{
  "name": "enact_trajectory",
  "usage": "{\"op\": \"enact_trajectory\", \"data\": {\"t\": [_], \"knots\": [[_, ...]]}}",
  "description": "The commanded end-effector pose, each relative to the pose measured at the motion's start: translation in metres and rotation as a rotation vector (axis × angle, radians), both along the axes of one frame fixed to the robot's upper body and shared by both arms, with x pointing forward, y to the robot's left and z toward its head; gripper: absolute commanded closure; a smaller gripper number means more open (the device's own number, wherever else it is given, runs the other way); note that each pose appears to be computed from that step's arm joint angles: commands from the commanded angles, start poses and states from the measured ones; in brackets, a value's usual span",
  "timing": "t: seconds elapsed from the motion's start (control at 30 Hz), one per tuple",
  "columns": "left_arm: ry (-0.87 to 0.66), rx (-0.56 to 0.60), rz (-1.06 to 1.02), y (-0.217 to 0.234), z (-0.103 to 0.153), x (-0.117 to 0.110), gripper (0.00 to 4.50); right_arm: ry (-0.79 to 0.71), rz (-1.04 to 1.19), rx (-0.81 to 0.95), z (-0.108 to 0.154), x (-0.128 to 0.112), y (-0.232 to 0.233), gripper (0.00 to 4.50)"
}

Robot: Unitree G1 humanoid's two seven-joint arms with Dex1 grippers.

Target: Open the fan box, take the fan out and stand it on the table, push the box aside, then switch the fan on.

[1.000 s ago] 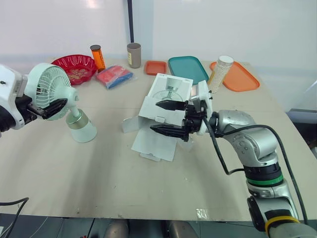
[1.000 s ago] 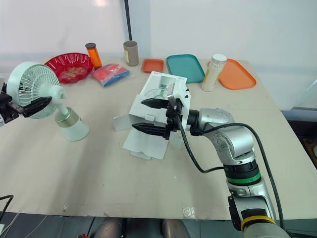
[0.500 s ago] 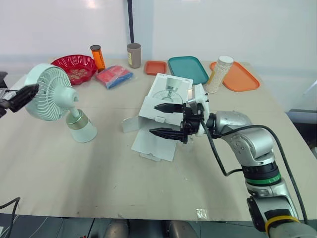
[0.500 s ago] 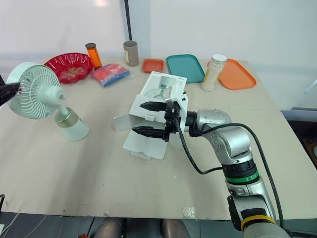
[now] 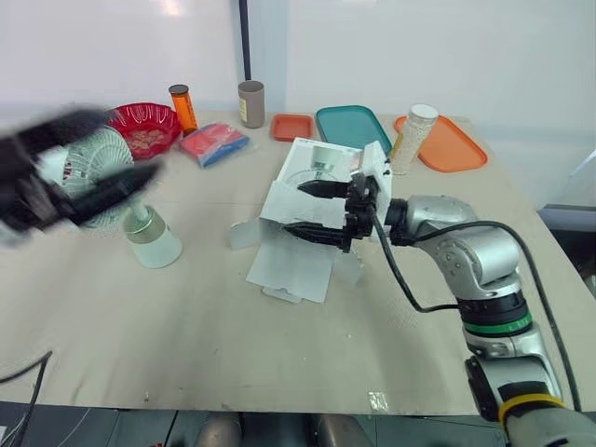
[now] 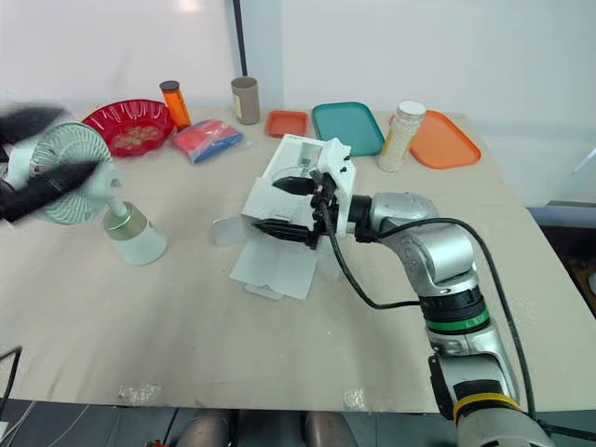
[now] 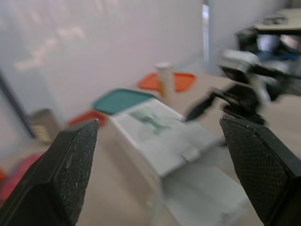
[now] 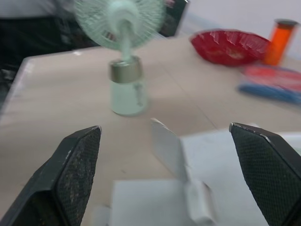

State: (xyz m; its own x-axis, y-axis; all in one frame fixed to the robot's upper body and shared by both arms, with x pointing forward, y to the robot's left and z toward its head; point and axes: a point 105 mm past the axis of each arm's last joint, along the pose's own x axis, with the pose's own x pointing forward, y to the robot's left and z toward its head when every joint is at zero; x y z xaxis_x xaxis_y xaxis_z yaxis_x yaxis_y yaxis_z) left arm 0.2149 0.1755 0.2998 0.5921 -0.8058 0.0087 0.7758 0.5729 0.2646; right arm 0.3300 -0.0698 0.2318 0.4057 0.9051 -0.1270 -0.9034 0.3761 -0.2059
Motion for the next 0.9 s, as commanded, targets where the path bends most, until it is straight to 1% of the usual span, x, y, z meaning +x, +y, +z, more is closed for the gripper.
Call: {"op": "enact_trajectory", "data": {"t": [0.03,0.13,0.23,0.3,0.33,0.43,0.5,0.57,0.67,0.7,0.73,0.9], "knots": [[0.028,0.053,-0.051,-0.008,-0.018,0.002,0.11,-0.105,-0.046,-0.046,0.022,-0.013,-0.005,0.00],[0.058,0.012,-0.098,-0.014,-0.029,0.007,0.11,-0.102,-0.123,-0.130,0.024,-0.022,-0.013,0.00],[0.074,0.044,-0.107,-0.016,-0.045,0.014,0.11,-0.034,-0.159,-0.143,0.021,-0.030,-0.016,0.00],[0.105,0.053,-0.101,-0.016,-0.062,0.021,0.11,0.014,-0.190,-0.161,0.013,-0.035,-0.019,0.00],[0.121,0.061,-0.086,-0.015,-0.073,0.026,0.11,0.046,-0.230,-0.172,0.006,-0.034,-0.023,0.00],[0.129,0.084,-0.077,-0.015,-0.093,0.034,0.11,0.142,-0.339,-0.173,-0.009,-0.029,-0.032,0.00],[0.137,0.062,-0.076,-0.017,-0.098,0.039,0.11,0.220,-0.442,-0.171,-0.025,-0.024,-0.038,0.00],[0.138,0.055,-0.079,-0.018,-0.101,0.042,0.11,0.256,-0.504,-0.187,-0.035,-0.023,-0.042,0.00],[0.148,0.049,-0.091,-0.020,-0.105,0.044,0.11,0.258,-0.569,-0.152,-0.036,-0.021,-0.042,0.00],[0.150,0.050,-0.094,-0.020,-0.107,0.045,0.11,0.244,-0.639,-0.126,-0.034,-0.014,-0.047,0.00],[0.151,0.053,-0.097,-0.021,-0.108,0.045,0.11,0.264,-0.697,-0.108,-0.035,-0.009,-0.053,0.00],[0.152,0.060,-0.090,-0.022,-0.112,0.048,0.11,0.293,-0.710,-0.114,-0.044,-0.007,-0.051,0.00]]}}
